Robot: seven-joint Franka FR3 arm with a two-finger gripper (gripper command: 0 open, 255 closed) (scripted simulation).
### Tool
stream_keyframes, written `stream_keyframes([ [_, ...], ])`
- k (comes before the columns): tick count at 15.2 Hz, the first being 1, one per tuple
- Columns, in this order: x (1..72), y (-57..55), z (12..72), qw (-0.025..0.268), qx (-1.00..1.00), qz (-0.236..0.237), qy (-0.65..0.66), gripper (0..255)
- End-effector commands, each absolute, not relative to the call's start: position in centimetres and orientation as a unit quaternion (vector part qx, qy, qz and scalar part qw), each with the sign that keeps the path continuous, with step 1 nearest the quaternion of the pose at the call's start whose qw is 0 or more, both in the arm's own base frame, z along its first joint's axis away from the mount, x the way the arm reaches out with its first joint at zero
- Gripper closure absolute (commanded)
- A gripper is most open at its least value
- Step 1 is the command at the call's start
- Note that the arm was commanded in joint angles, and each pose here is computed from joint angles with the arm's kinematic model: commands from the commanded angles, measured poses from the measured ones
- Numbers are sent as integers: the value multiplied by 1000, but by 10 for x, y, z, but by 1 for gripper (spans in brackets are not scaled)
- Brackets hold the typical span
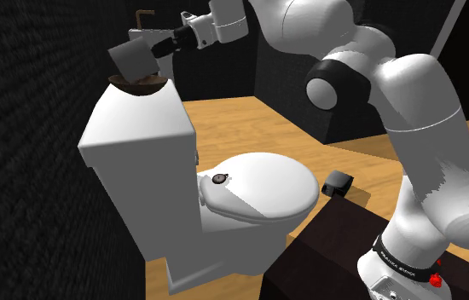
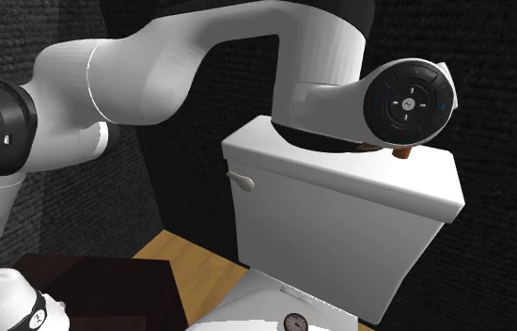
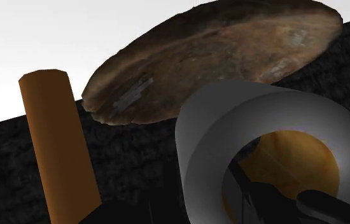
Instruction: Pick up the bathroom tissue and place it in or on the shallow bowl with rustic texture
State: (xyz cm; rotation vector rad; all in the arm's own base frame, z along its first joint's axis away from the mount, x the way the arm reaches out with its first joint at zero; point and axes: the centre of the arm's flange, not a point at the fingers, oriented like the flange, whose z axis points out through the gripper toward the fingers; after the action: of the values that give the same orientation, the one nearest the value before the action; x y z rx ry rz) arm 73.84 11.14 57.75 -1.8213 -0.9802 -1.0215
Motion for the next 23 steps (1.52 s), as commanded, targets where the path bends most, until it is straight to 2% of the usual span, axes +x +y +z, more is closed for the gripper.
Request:
stream_keyframes([
  [1, 739, 111, 567, 405, -721, -405, -389, 255],
  [10, 739, 111, 558, 405, -721, -405, -389, 255],
  [11, 740, 111, 557, 405, -721, -405, -389, 0],
  [23, 725, 66, 575, 405, -721, -405, -389, 0],
])
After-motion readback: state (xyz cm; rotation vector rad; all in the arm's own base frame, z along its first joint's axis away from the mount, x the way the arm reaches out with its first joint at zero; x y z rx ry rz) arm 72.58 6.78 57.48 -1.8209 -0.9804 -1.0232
